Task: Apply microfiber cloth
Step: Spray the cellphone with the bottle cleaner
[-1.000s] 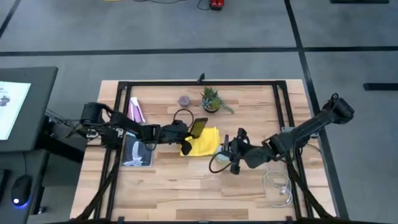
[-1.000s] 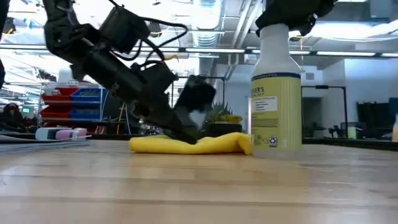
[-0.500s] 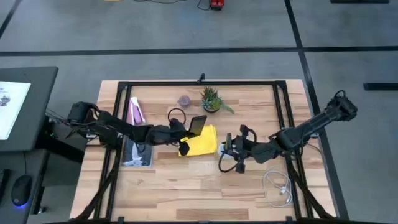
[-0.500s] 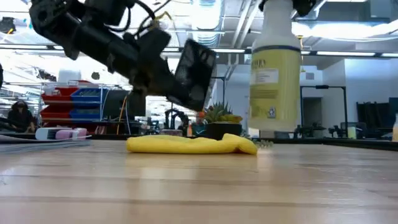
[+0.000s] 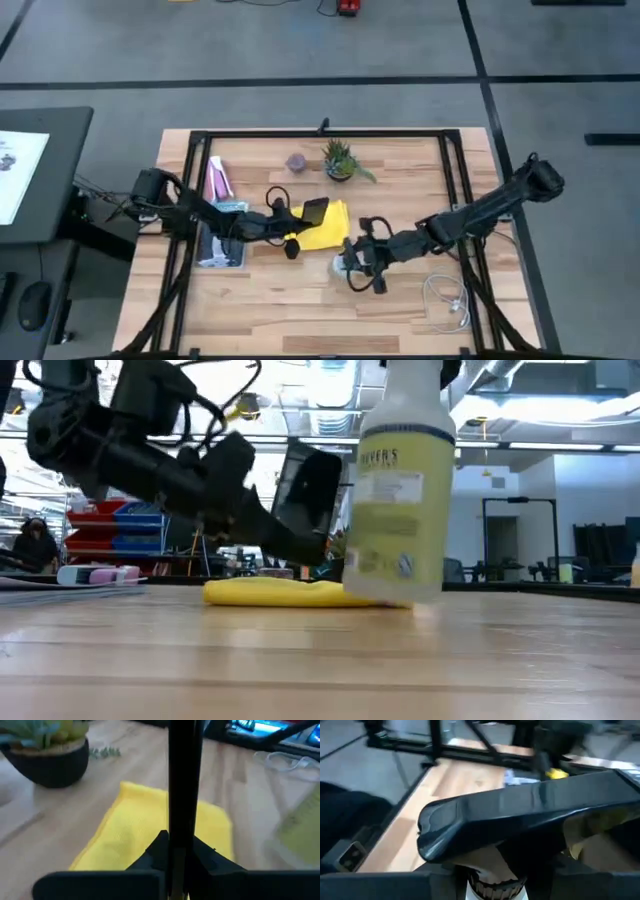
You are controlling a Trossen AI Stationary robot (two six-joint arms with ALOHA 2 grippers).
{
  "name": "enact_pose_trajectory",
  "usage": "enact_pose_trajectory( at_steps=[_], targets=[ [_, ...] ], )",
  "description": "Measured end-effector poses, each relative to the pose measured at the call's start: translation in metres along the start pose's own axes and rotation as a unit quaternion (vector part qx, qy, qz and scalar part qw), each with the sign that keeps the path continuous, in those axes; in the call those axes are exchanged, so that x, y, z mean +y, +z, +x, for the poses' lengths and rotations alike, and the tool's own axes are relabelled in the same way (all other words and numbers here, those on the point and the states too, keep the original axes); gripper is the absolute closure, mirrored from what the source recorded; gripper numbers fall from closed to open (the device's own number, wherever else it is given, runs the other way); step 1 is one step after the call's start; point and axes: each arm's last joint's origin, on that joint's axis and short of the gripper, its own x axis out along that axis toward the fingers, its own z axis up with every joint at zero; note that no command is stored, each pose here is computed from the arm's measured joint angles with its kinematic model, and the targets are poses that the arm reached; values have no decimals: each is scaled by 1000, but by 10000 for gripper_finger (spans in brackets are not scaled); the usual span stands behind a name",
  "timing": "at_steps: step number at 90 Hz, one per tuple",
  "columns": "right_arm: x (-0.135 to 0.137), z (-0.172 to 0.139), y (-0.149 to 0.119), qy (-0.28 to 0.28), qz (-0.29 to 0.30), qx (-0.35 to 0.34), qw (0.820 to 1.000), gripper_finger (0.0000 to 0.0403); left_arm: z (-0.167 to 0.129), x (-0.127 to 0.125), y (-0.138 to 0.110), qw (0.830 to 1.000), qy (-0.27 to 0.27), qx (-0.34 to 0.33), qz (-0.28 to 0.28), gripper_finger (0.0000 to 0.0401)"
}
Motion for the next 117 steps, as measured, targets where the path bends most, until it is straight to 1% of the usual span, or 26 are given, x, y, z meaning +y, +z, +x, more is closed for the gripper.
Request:
enact_pose_trajectory(
  at_steps=[16, 22, 32, 39, 44, 56, 64, 72, 88, 93, 117],
  targets=[
    [-1, 15, -7, -2, 27, 11, 1000, 280, 4, -4, -8, 1000, -13, -9, -6, 393],
    [-1, 16, -8, -5, 39, 14, 999, 260, 4, -5, -6, 1000, -16, -22, -13, 393],
    [-1, 15, -9, -5, 46, 20, 999, 214, 4, -6, -2, 999, -21, -38, -15, 393],
    [-1, 15, -18, -3, 45, 48, 998, 187, 3, -7, 2, 998, -24, -52, -14, 393],
    [0, 16, -18, -2, 49, 46, 998, 172, 2, -8, 7, 997, -27, -66, -18, 393],
    [-1, 10, -8, 1, 71, 24, 997, 148, 0, -8, 16, 996, -29, -78, -28, 393],
    [-1, 11, -14, -1, 67, 45, 997, 139, -2, -9, 23, 995, -31, -92, -29, 393],
    [-3, 4, -9, -3, 69, 33, 997, 133, -4, -9, 27, 995, -32, -95, -25, 393],
    [-6, -9, -3, -6, 77, 37, 996, 131, -4, -9, 28, 996, -29, -87, -21, 393],
    [-7, -12, -1, -15, 77, 31, 996, 131, -4, -8, 27, 996, -29, -84, -19, 393],
    [-17, -9, 0, -30, 64, 24, 997, 131, -3, -8, 25, 997, -26, -77, -15, 392]
  ],
)
